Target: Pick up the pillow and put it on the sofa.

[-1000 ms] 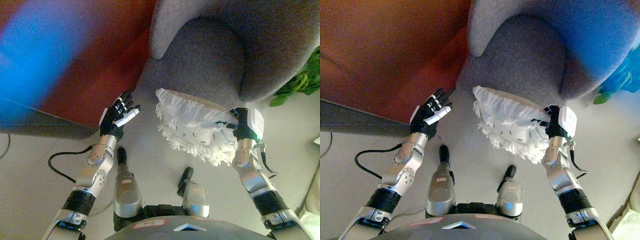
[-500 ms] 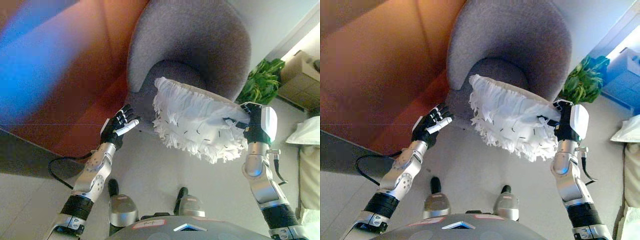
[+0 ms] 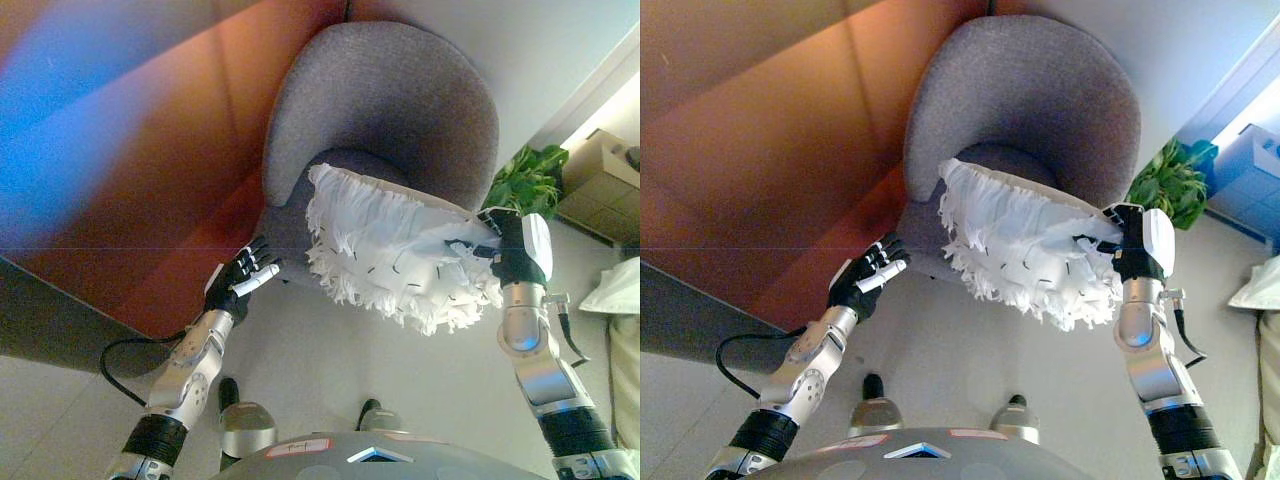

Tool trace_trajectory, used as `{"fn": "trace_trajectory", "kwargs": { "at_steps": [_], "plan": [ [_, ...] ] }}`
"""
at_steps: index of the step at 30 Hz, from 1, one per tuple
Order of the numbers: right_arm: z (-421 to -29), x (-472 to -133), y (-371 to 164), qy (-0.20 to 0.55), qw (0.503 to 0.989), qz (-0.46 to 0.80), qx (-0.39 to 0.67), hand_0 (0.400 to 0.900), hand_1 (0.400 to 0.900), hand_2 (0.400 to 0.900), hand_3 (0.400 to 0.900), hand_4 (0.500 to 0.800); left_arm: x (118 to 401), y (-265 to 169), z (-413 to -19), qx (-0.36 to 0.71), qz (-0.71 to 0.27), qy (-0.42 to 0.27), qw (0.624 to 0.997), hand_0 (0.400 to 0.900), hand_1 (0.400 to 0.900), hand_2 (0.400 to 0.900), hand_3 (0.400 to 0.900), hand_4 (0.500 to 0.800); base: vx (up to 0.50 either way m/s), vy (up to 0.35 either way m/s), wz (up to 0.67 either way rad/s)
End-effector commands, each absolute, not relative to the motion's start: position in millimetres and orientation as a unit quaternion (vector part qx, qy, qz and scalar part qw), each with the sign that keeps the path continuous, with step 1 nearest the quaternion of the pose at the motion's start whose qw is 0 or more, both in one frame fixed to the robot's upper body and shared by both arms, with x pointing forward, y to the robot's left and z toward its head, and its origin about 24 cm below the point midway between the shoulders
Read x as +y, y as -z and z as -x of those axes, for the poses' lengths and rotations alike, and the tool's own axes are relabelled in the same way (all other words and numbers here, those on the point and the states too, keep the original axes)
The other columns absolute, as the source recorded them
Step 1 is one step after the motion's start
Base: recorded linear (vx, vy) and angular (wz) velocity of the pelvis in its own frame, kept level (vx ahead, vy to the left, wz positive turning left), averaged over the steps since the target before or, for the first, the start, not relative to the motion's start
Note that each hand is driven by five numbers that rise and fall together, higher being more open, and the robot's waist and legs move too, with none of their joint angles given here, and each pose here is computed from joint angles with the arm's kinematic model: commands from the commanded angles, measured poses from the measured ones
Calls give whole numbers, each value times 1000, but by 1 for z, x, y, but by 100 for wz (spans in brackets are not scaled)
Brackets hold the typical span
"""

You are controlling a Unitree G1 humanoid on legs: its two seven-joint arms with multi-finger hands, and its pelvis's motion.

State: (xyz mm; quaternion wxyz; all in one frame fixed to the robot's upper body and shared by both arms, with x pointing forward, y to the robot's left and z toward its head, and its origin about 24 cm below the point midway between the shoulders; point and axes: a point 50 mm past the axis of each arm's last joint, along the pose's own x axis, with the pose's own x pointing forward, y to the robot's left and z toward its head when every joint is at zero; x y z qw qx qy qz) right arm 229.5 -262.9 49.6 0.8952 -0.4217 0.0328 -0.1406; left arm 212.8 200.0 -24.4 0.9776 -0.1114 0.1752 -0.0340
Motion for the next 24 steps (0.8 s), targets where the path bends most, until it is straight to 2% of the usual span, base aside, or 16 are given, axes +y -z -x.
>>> {"fn": "trace_trajectory", "kwargs": {
  "at_steps": [1,10,11,15,18,24],
  "plan": [
    [-270,-289,-170,257,842,435,-191,400,400,400,400,500,194,-21,-235,53,111,83,989,900,900,900,900,800,148,-69,24],
    [-325,-320,-185,285,828,478,-70,400,400,400,400,500,211,-34,-226,62,91,107,988,900,900,900,900,800,109,-86,25],
    [-328,-332,-186,298,825,479,-42,900,900,900,900,800,213,-37,-226,63,87,111,988,900,900,900,900,800,70,-94,24],
    [-334,-361,-187,331,791,514,41,900,900,900,900,800,220,-45,-226,65,77,121,987,900,900,900,900,800,74,-132,27],
    [-333,-377,-193,376,782,492,74,900,900,900,900,800,224,-47,-224,67,69,124,988,900,900,900,900,800,27,-101,17],
    [-330,-385,-201,414,765,487,79,900,900,900,900,800,225,-43,-214,76,69,127,987,900,900,900,900,800,11,24,6]
  ]
}}
